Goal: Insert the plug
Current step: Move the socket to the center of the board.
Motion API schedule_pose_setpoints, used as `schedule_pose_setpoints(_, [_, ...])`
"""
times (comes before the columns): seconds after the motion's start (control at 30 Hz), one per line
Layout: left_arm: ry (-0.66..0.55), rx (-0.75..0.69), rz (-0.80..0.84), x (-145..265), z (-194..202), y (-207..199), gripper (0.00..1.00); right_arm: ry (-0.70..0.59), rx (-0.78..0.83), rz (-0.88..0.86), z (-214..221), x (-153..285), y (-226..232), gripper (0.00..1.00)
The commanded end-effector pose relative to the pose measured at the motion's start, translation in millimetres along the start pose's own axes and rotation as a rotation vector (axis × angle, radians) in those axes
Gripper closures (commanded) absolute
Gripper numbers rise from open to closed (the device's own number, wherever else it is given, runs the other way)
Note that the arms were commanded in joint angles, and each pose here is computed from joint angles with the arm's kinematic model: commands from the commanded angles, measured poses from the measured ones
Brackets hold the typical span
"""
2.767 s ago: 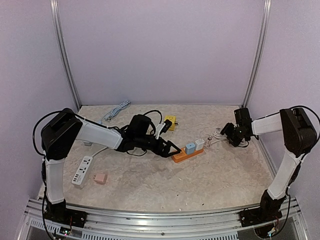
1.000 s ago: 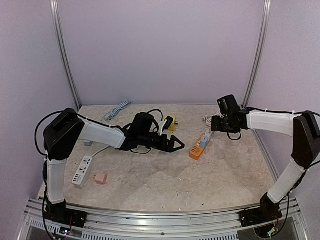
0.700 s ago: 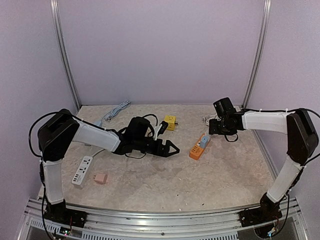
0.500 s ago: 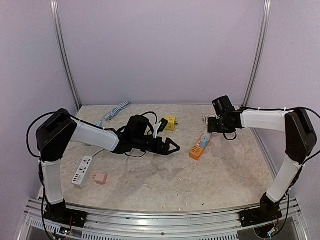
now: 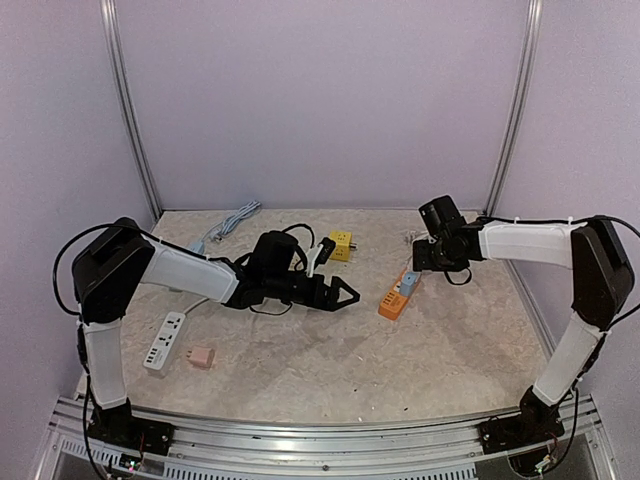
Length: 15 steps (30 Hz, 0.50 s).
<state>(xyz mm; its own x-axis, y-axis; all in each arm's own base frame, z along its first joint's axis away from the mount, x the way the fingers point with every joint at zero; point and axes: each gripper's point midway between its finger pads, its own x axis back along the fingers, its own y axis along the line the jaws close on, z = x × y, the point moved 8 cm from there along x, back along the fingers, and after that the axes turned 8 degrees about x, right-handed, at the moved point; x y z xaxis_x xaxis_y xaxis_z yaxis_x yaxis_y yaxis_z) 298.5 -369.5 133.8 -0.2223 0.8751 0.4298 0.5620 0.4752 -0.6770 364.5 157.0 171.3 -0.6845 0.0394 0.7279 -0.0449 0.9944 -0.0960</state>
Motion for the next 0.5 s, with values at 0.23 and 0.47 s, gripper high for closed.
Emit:
schedule_pose_setpoints(0.23, [-0.022,-0.017,0.018,5.6,-5.8,-8.8,0.01,0.075,0.027,0.02,28.7,-5.9,-0.1,0.31])
schedule_pose_setpoints(0.47, [-0.027,-0.021,0.016,7.5,-6.8,-9.4,0.01,0.109,0.033,0.012,37.6,-13.7,2.2,0.31])
